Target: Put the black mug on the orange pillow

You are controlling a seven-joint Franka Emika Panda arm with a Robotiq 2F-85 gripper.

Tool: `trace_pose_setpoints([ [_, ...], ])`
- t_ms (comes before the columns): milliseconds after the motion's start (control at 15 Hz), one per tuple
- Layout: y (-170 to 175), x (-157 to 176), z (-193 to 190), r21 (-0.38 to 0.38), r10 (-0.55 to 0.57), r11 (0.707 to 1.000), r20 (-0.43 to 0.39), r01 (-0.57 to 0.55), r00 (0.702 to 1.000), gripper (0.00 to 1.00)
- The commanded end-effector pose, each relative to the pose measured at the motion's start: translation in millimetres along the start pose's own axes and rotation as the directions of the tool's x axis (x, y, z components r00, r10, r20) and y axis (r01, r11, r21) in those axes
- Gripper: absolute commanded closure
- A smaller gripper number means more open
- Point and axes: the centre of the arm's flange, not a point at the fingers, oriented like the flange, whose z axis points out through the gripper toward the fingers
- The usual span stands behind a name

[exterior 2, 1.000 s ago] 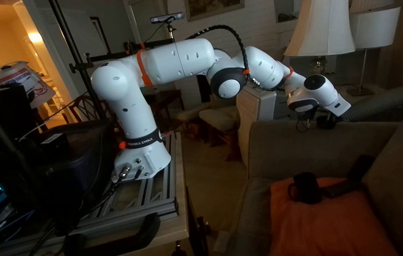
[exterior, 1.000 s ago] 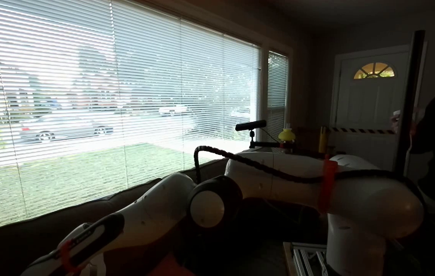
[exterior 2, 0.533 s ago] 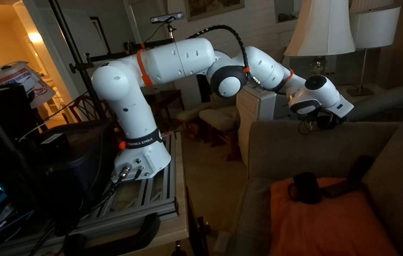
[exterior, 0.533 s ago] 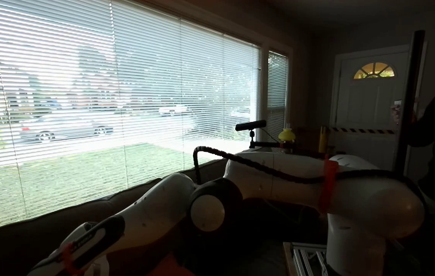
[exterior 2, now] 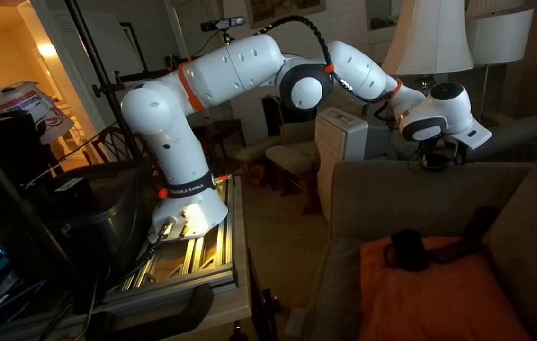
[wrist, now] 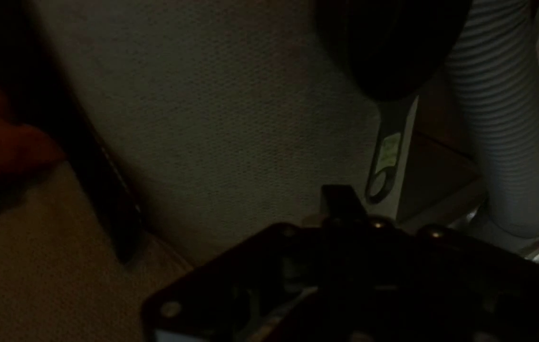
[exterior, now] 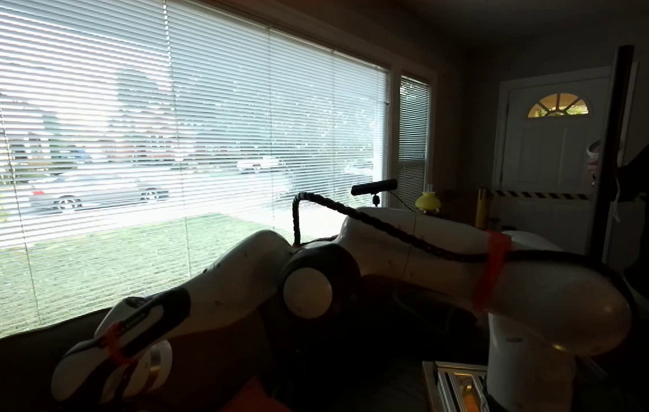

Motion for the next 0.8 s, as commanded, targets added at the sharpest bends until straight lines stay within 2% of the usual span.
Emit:
trace_pose_setpoints([
  [0,-7,-9,-19,-0.036,-0.015,0.999,0.194,0.023,0.981,1.00],
  [67,-8,-11,-20,-0.058,-0.024,0.998,0.240,0.039,0.971,0.74],
  [133,-9,-12,-22,-0.083,-0.028,0.995,0.286,0.054,0.958,0.73],
  [467,-1,-24,-20,-0.185,-0.047,0.971,0.480,0.154,0.876,0.37],
  [600,2,-26,-19,-0.212,-0.065,0.958,0.501,0.195,0.863,0.22],
  [733,2,-28,-16,-0.216,-0.096,0.951,0.474,0.221,0.875,0.07],
])
